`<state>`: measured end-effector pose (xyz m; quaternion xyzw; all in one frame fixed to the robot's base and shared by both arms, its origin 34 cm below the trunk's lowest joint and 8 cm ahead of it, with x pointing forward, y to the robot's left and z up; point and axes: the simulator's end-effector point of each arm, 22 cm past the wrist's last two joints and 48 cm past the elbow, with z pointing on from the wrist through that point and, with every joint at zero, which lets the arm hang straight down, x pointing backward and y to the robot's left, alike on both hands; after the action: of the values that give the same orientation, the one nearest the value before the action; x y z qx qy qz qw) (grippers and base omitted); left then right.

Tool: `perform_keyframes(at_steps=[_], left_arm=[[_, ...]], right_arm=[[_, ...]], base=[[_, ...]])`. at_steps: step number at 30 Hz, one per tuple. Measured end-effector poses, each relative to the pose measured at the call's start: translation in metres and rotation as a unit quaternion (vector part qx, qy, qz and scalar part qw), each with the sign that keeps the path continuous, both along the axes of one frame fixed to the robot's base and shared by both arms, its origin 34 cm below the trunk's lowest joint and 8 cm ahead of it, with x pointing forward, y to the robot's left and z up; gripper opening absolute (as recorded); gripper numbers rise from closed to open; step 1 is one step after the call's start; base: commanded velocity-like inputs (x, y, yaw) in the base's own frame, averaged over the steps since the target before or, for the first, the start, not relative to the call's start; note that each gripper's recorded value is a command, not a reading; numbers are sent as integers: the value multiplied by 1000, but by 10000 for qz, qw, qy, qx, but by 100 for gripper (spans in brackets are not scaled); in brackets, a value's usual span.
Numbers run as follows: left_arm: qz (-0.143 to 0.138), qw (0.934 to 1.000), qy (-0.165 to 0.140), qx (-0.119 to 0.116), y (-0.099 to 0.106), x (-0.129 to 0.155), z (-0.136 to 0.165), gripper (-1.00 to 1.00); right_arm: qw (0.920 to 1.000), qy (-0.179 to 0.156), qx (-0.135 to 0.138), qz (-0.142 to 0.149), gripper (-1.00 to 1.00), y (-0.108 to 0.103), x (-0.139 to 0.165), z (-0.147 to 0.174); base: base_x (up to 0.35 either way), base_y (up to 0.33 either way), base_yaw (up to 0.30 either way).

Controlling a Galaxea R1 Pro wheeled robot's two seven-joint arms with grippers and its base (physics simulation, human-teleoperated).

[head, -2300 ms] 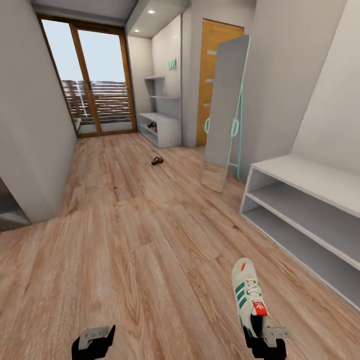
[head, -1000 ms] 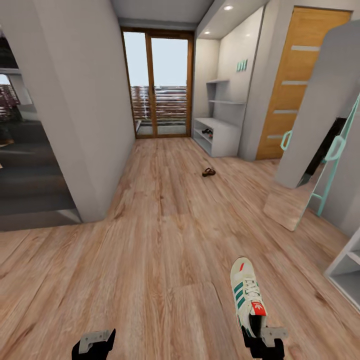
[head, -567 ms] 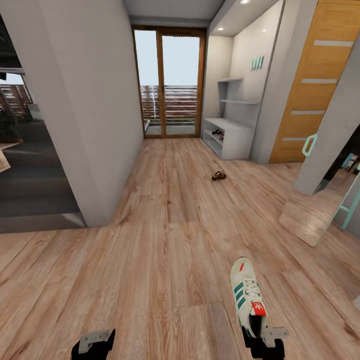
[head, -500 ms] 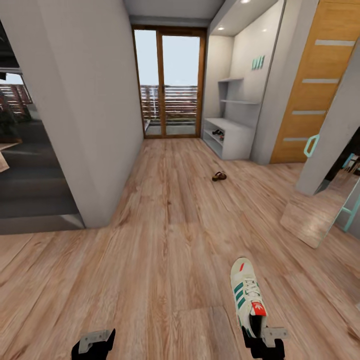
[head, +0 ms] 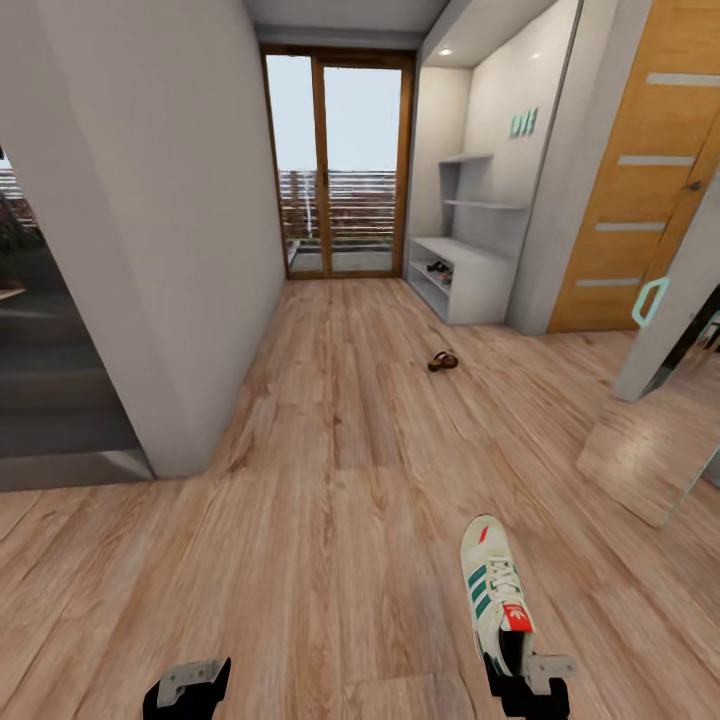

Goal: Pick up the two gym shoes and the two sandals from the corridor floor and place them onto the hallstand (shoe rack) in the corridor, making sure they are on the rack and not on the floor. Arrange them so the two gym shoes are next to each other and the two sandals are next to each other.

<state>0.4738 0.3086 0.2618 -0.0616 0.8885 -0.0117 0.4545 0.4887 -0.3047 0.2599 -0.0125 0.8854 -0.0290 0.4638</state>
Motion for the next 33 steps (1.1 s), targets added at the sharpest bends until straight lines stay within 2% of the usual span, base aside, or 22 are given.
perform_keyframes(at_steps=[33], left_arm=[[1, 10000, 6, -9, -1, 0, 0, 100]], right_arm=[[10000, -10, 8, -38, -100, -1, 0, 0]], base=[[339, 0, 0]])
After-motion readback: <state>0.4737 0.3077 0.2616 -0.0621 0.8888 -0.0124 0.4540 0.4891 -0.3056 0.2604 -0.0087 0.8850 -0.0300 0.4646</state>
